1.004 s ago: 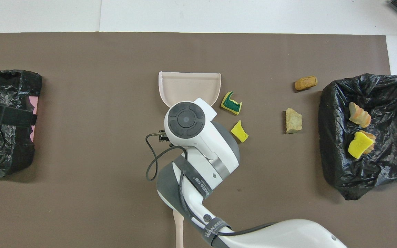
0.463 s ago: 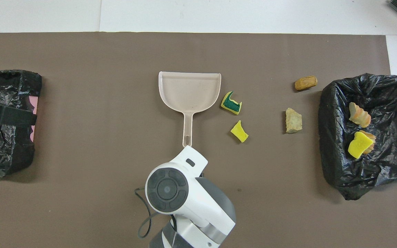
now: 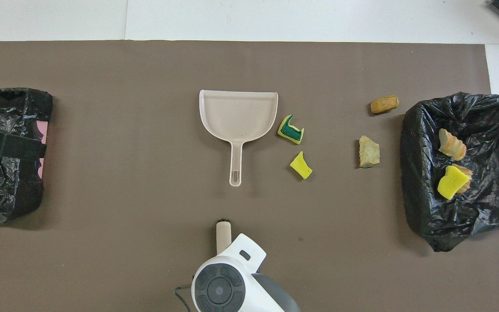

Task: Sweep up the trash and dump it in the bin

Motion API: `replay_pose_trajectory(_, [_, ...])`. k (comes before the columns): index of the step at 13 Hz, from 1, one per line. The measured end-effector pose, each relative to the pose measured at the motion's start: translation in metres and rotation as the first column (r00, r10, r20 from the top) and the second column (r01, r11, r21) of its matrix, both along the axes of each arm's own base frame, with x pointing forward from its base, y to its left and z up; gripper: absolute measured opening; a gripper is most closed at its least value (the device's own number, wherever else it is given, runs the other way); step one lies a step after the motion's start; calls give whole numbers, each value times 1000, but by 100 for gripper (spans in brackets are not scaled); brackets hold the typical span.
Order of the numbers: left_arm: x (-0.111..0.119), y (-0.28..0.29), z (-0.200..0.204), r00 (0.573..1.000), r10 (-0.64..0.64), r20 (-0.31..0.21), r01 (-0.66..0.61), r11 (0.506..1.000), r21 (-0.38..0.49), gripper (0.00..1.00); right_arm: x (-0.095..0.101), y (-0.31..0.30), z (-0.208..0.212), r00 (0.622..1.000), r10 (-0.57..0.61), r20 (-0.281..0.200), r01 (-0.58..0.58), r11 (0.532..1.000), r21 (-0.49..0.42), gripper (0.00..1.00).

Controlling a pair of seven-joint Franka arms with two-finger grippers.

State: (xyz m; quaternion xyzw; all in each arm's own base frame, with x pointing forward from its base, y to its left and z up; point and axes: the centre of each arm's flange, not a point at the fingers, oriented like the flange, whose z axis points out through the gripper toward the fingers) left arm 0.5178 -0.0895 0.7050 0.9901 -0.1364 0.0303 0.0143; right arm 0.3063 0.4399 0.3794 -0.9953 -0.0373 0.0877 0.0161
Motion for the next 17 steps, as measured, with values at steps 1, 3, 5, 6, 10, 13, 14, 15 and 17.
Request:
replay_pose_trajectory(1, [-1, 0, -1, 1000, 0, -9, 0, 1000, 2, 100, -7, 0, -5, 1000, -8, 0, 8, 1000, -3, 91])
replay_pose_trajectory(3, [-4, 0, -1, 1000, 0, -22, 1, 1000, 4, 100, -16, -1, -18, 1000, -7, -4, 7, 1000, -14, 86])
replay_pose_trajectory(5, [-9, 1, -3, 998, -1, -59, 2, 1000, 11, 100, -20, -3, -27, 1000, -8, -14, 8, 1000, -22, 82])
replay_pose_trajectory(6, [-12, 2, -3, 997, 1, -72, 0, 1000, 13, 100, -21, -3, -29, 999, -20, -29, 19, 1000, -17, 80])
replay_pose_trajectory(10, [-7, -6, -5, 999, -5, -36, 5, 1000, 6, 100, -30, 3, -38, 997, -34, -68, 33, 999, -8, 77])
replay_pose_trajectory(13, [7, -37, -28, 1000, 9, -17, -9, 1000, -5, 100, -39, 12, -52, 997, -15, -71, 15, 1000, -12, 62])
replay_pose_trajectory(14, [14, -54, -41, 1000, 16, -10, -16, 1000, -11, 100, -39, 12, -54, 997, -20, -77, 20, 1000, -11, 61])
replay_pose_trajectory(15, [20, -73, -54, 1000, 24, -7, -24, 1000, -17, 100, -40, 13, -54, 995, -33, -90, 33, 999, -5, 56])
replay_pose_trajectory(17, [31, -113, -81, 999, 45, 1, -45, 998, -32, 100, -40, 14, -53, 992, -55, -109, 57, 998, 9, 32])
